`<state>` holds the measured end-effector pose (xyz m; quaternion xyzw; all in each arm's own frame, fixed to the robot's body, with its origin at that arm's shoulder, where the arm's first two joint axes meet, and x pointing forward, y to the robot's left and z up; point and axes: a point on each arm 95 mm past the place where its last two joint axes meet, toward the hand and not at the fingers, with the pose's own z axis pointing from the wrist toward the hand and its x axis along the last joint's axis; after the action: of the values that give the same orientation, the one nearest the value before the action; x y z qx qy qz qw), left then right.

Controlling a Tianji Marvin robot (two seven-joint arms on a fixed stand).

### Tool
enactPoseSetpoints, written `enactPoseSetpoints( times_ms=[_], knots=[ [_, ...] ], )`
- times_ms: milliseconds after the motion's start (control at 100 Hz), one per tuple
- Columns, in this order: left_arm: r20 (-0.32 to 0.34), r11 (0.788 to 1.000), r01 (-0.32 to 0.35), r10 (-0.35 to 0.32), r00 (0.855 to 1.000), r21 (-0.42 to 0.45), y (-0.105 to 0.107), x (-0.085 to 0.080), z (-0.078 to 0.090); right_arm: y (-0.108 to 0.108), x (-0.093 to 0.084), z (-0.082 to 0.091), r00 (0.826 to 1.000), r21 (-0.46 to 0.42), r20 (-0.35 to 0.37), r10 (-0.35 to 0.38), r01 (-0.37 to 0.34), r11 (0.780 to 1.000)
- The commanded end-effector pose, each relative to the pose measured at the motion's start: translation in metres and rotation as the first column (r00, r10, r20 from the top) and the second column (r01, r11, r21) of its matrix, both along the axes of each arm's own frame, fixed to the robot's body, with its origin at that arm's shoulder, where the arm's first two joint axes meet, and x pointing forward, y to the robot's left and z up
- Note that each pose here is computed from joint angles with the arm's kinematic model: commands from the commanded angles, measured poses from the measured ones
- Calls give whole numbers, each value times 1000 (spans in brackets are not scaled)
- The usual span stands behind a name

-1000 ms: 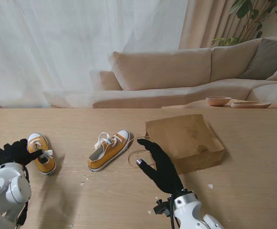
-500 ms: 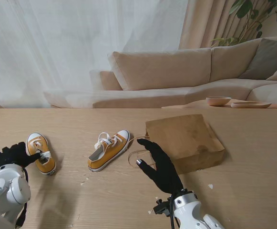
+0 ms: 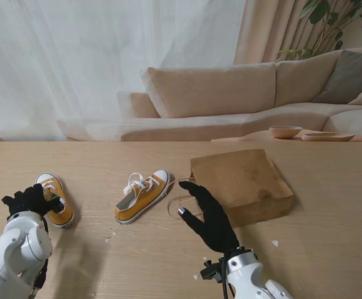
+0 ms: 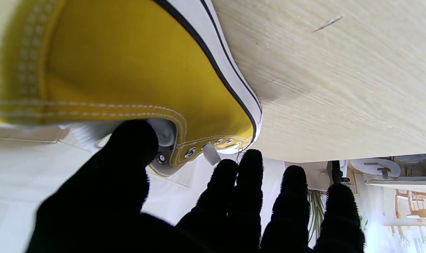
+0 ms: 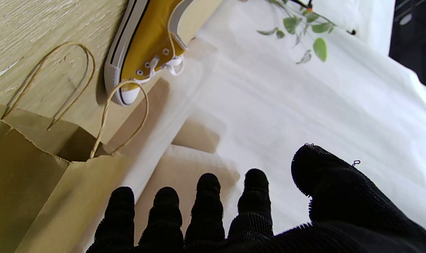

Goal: Bag the shoes

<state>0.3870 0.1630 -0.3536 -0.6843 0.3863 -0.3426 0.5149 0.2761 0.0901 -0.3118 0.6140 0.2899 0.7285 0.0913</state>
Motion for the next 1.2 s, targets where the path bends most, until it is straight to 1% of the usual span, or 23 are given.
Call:
enactPoseSetpoints(
  times_ms=[0, 50, 180, 440, 580, 720, 930, 1190],
  knots=[
    [2, 1000, 4, -4, 1000, 3, -4, 0, 1, 4, -3, 1, 1000, 10, -9, 6, -6, 1000],
    [9, 1000, 4, -4, 1000, 6, -5, 1, 1, 4, -3, 1, 1000, 10, -8, 6, -6, 1000],
    [2, 1000, -7, 7, 1000, 25, -3, 3, -1, 4, -3, 0, 1000, 9, -10, 10, -10, 1000],
    [-23, 998, -44, 45, 999, 42, 1, 7, -13, 4, -2, 0, 1000, 8, -11, 9, -9, 1000],
    [31, 999, -50, 49, 998, 14, 0, 10, -18, 4, -2, 0, 1000, 8, -14, 11, -11, 1000],
    [88, 999, -37, 38, 995, -13, -3, 12, -18, 4, -2, 0, 1000, 7, -17, 12, -12, 1000],
    [158, 1000, -13, 12, 987, 1, -8, 14, -13, 4, -2, 0, 1000, 7, -17, 11, -11, 1000],
    [160, 999, 33, -37, 986, 26, -8, 14, -5, 4, -2, 0, 1000, 12, -16, 8, -8, 1000]
  ],
)
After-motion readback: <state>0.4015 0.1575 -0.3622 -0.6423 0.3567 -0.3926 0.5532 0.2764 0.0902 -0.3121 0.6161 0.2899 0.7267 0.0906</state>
